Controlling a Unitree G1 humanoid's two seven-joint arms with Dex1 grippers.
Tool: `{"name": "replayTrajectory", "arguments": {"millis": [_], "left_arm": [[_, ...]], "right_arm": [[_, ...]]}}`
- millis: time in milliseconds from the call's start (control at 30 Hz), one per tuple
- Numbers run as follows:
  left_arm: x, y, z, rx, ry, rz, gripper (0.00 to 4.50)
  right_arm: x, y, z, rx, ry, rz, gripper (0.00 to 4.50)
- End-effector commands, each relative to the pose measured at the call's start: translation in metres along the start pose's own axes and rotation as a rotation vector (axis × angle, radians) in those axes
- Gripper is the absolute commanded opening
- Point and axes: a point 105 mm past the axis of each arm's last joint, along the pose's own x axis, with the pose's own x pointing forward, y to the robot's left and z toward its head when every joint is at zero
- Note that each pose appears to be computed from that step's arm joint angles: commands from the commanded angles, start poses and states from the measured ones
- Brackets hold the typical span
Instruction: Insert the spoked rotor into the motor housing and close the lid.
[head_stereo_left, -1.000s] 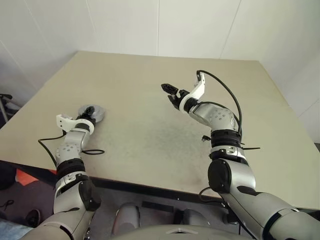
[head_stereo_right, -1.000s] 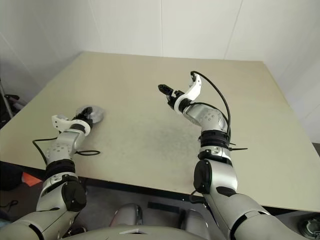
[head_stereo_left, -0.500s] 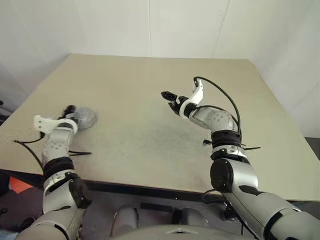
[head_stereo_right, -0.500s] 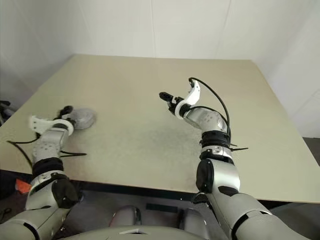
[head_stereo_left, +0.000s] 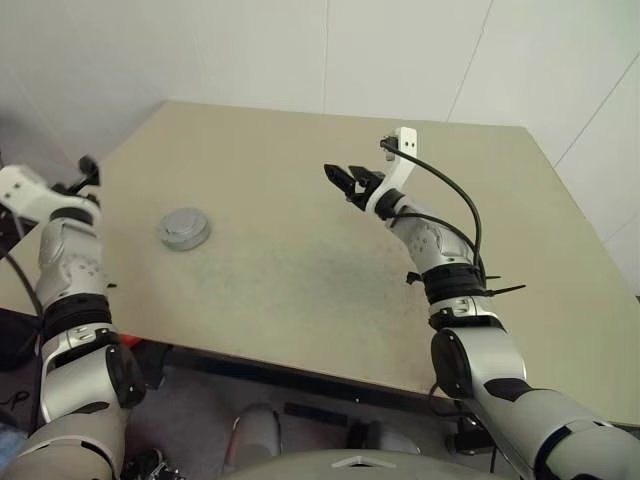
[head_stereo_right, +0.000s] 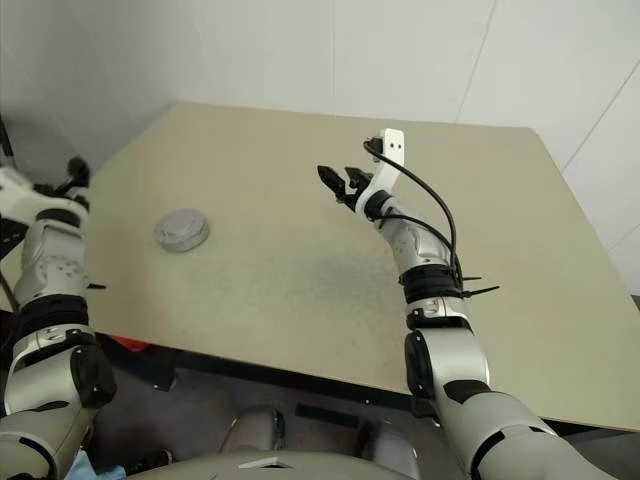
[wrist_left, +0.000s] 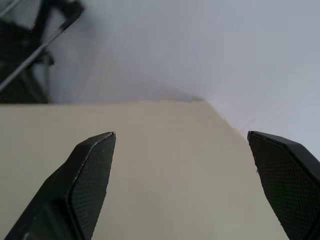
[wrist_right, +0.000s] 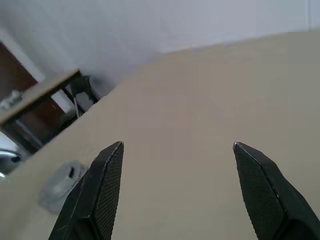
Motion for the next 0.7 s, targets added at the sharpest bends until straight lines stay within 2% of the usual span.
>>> {"name": "replayTrajectory", "arguments": {"millis": [33, 133, 233, 367, 467, 600, 700], "left_arm": [[-0.009, -0.096, 0.001, 0.134, -0.012, -0.45, 4.47], [-0.031, -0.143, -0.022, 0.23, 0.048, -0.705, 4.47], [-0.074, -0.18, -0.072, 0.387, 0.2, -1.01, 4.47], [-0.118, -0.178, -0.128, 0.479, 0.387, -1.171, 4.47], [-0.145, -0.165, -0.162, 0.479, 0.506, -1.188, 4.47], [-0.148, -0.155, -0.172, 0.479, 0.519, -1.131, 4.47], [-0.143, -0.16, -0.163, 0.452, 0.474, -1.112, 4.47]], "right_arm": [[-0.024, 0.012, 0.026, -0.173, -0.007, 0.219, 3.93], [-0.041, -0.003, 0.029, -0.312, 0.055, 0.219, 3.93], [-0.063, -0.023, 0.031, -0.417, 0.13, 0.209, 3.93], [-0.085, -0.052, 0.001, -0.534, 0.287, 0.132, 3.93], [-0.094, -0.064, -0.026, -0.465, 0.313, 0.061, 3.93], [-0.091, -0.058, -0.025, -0.359, 0.222, 0.041, 3.93], [-0.09, -0.054, -0.024, -0.342, 0.21, 0.044, 3.93]]}}
